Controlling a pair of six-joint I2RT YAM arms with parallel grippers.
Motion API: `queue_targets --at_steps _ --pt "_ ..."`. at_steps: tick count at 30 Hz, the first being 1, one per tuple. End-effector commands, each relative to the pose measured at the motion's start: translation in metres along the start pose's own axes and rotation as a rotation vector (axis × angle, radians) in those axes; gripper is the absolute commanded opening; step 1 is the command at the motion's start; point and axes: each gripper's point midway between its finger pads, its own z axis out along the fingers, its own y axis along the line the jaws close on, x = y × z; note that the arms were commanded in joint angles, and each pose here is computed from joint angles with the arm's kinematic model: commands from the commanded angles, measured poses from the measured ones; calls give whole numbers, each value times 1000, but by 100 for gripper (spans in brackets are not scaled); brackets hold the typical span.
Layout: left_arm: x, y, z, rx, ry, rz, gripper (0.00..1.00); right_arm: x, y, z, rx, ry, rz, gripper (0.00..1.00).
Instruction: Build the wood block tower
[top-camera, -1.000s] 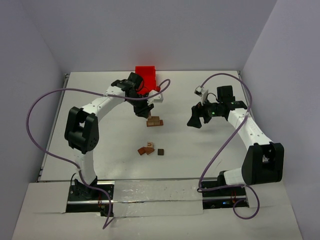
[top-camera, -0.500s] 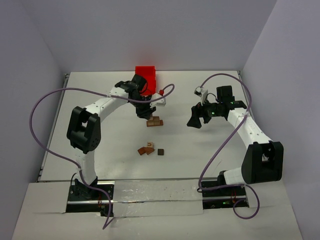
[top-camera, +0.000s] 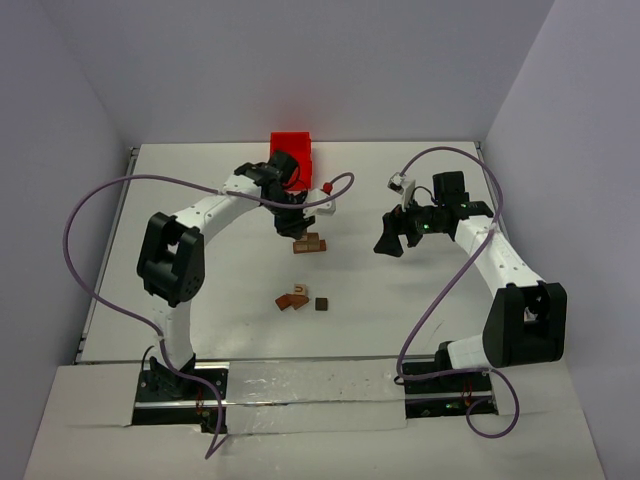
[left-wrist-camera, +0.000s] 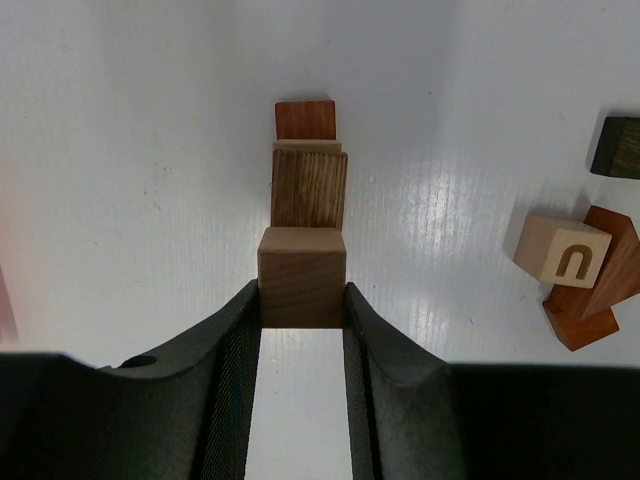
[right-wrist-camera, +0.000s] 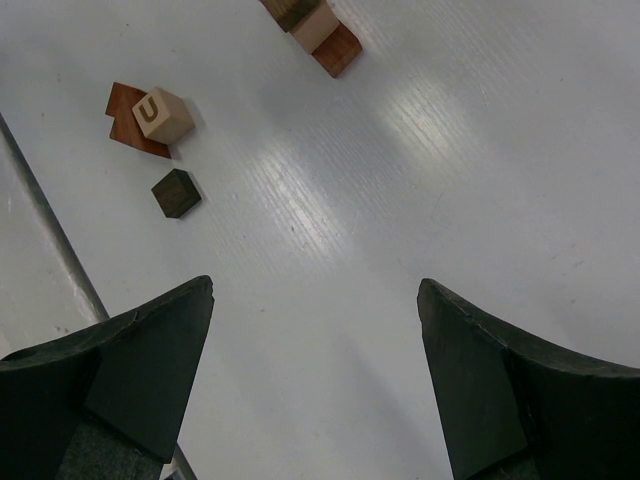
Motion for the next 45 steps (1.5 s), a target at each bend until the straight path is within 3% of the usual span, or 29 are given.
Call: queue_targets --at_steps 1,20,29,30,33,41,45 --pt "-15 6 -4 -14 -25 37 38 -11 -1 -3 -7 -28 -22 90" --pt "-12 7 0 -12 -11 32 43 -10 0 -2 -18 -25 -22 90" --pt "-16 8 -4 -22 -23 32 61 -10 1 -2 -23 -25 -24 90" --pt "-18 8 -6 -27 -30 33 71 -10 1 -2 -23 -23 -23 90" --pt "-25 10 -12 -33 -48 37 80 -10 1 -2 -21 -24 -29 90" --pt "-63 13 -71 -82 -189 37 86 -11 18 3 -21 -11 -127 90" --pt "-77 9 -122 -131 -350 2 86 -8 54 21 -58 28 -258 89"
